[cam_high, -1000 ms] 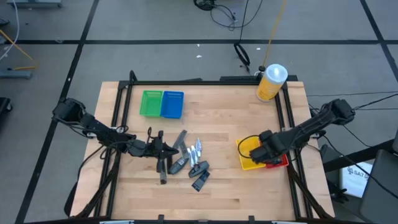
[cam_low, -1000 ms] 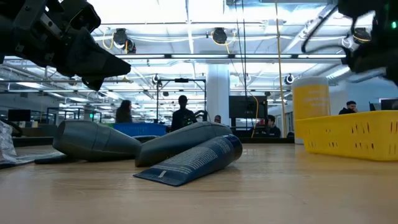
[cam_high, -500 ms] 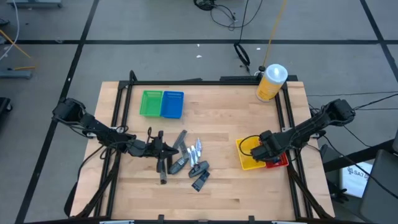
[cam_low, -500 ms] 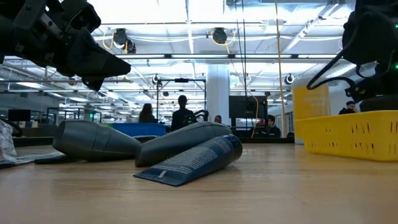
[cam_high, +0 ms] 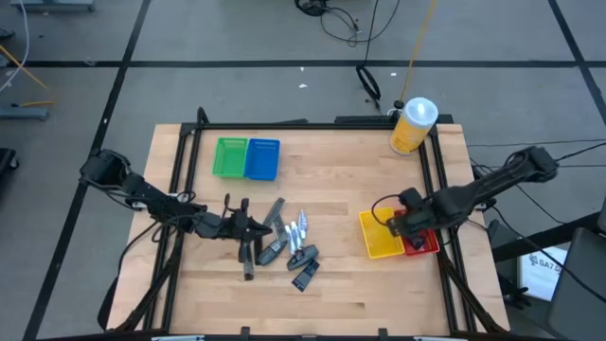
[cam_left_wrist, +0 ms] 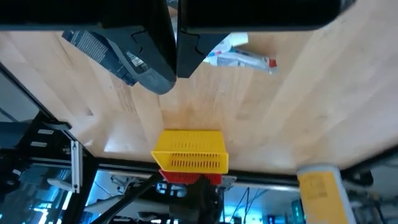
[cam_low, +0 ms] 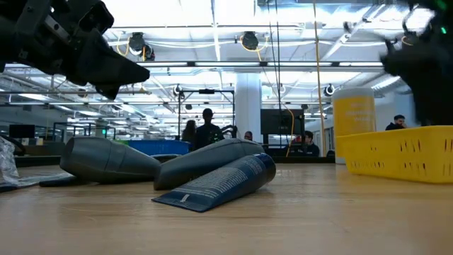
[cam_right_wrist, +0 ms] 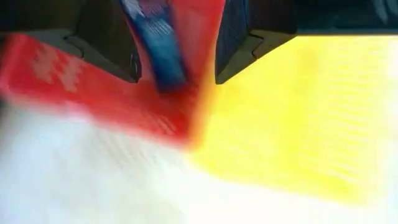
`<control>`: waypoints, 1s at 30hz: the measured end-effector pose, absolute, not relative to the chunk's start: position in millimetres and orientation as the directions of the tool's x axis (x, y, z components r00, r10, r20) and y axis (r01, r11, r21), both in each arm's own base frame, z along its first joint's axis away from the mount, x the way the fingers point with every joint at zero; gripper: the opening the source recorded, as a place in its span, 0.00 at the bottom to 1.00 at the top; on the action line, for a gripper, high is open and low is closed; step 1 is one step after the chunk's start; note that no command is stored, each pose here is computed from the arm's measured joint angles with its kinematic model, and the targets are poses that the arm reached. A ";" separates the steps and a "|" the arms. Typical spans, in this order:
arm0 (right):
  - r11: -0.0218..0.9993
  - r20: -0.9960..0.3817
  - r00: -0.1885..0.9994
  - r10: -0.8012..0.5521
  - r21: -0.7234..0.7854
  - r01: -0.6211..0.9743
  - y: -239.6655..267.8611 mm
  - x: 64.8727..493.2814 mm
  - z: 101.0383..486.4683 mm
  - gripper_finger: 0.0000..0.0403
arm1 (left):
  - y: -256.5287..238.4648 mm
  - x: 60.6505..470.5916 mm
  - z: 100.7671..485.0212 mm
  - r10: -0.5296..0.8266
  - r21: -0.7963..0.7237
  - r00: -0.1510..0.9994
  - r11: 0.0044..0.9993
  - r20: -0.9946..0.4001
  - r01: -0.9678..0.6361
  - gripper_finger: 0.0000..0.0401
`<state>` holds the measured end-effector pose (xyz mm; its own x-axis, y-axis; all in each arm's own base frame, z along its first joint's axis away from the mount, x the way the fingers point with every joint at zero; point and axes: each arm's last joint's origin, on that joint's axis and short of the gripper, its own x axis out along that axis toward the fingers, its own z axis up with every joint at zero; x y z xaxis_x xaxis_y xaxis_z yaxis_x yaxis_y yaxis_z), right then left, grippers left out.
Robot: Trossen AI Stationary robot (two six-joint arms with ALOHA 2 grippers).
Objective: Pick & Place Travel size toiletries
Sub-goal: Put the black comb into the blue bin
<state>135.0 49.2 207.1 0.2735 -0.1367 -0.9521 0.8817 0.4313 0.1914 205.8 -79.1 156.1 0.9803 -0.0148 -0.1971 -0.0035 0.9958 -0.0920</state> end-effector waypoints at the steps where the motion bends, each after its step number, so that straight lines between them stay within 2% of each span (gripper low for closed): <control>1: 0.465 -0.923 0.358 -0.140 0.257 0.847 50.1 138.4 213.4 0.49 | -79.2 206.0 157.4 -0.016 -0.078 0.983 0.997 -0.185 0.001 0.02; 3: 0.556 -0.838 0.524 -0.153 0.365 0.747 53.1 147.2 224.7 0.48 | -79.6 206.6 160.9 -0.019 -0.044 0.988 0.999 -0.151 0.012 0.02; 6: 0.724 -0.648 0.742 -0.174 0.426 0.542 60.4 166.7 240.2 0.47 | -79.8 207.3 166.4 -0.021 0.038 0.995 0.999 -0.098 0.025 0.02; 9: 0.877 -0.436 0.885 -0.164 0.345 0.333 70.7 190.9 242.0 0.46 | -78.8 208.3 172.6 -0.018 0.135 0.999 0.991 -0.038 0.023 0.02; 11: 0.949 -0.293 0.949 -0.119 0.249 0.196 77.7 206.2 234.9 0.46 | -77.4 209.0 176.1 -0.014 0.132 1.000 0.991 -0.004 0.014 0.02; 15: 0.998 -0.065 0.997 0.029 0.055 -0.026 86.6 226.3 206.1 0.46 | -71.7 213.4 177.6 0.033 0.132 0.999 0.991 -0.014 -0.031 0.02; 18: 0.999 -0.024 0.999 0.048 0.018 -0.048 86.7 238.0 182.1 0.46 | -67.4 224.6 177.9 0.148 0.127 0.981 0.983 -0.123 -0.133 0.04; 22: 1.000 -0.082 0.997 0.008 -0.003 -0.008 85.0 259.0 150.8 0.46 | -59.3 245.1 185.8 0.258 0.143 0.878 0.965 -0.403 -0.218 0.12; 27: 0.995 -0.131 0.987 -0.091 0.038 0.097 83.3 287.4 123.8 0.46 | -37.1 262.5 205.0 0.343 0.140 0.675 0.931 -0.653 -0.338 0.31; 30: 0.981 -0.173 0.967 -0.185 0.033 0.193 82.7 295.0 106.2 0.46 | -21.2 274.3 207.9 0.316 0.011 0.641 0.901 -0.699 -0.433 0.46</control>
